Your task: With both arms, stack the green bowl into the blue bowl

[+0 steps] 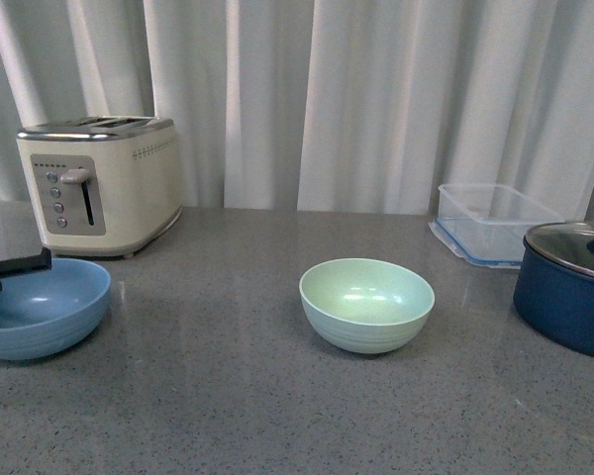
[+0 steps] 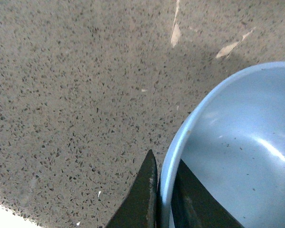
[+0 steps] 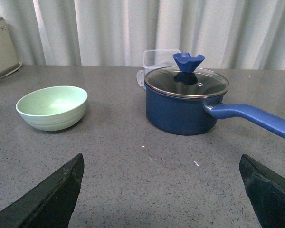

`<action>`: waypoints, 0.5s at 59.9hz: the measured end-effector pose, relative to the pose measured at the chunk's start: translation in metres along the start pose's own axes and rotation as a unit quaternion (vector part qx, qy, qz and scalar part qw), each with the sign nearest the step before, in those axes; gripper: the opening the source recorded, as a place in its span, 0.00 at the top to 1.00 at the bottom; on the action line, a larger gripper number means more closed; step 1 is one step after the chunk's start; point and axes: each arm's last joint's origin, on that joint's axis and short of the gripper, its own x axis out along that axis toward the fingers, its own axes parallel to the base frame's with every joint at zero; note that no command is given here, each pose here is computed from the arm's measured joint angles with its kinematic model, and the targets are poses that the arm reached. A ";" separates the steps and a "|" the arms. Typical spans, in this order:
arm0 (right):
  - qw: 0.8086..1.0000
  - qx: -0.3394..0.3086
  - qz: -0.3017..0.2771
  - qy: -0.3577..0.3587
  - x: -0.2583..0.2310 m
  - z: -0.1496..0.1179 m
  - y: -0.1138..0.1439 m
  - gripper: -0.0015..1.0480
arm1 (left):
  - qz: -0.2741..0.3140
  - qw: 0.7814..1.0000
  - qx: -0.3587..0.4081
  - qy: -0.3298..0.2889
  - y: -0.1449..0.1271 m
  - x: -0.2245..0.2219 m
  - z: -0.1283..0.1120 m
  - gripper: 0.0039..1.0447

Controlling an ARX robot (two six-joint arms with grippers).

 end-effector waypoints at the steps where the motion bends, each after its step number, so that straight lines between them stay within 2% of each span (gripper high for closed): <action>1: 1.000 0.000 0.000 0.000 0.000 0.000 0.000 0.10 | 0.001 1.000 0.001 -0.002 -0.001 -0.001 0.001 0.96; 18: 1.000 0.000 0.000 0.000 0.000 0.000 0.000 0.10 | -0.023 1.000 0.008 -0.013 -0.024 -0.016 0.006 0.96; 30: 1.000 0.000 0.000 0.000 0.000 0.000 0.000 0.10 | -0.078 0.996 0.016 -0.033 -0.073 -0.041 0.014 0.96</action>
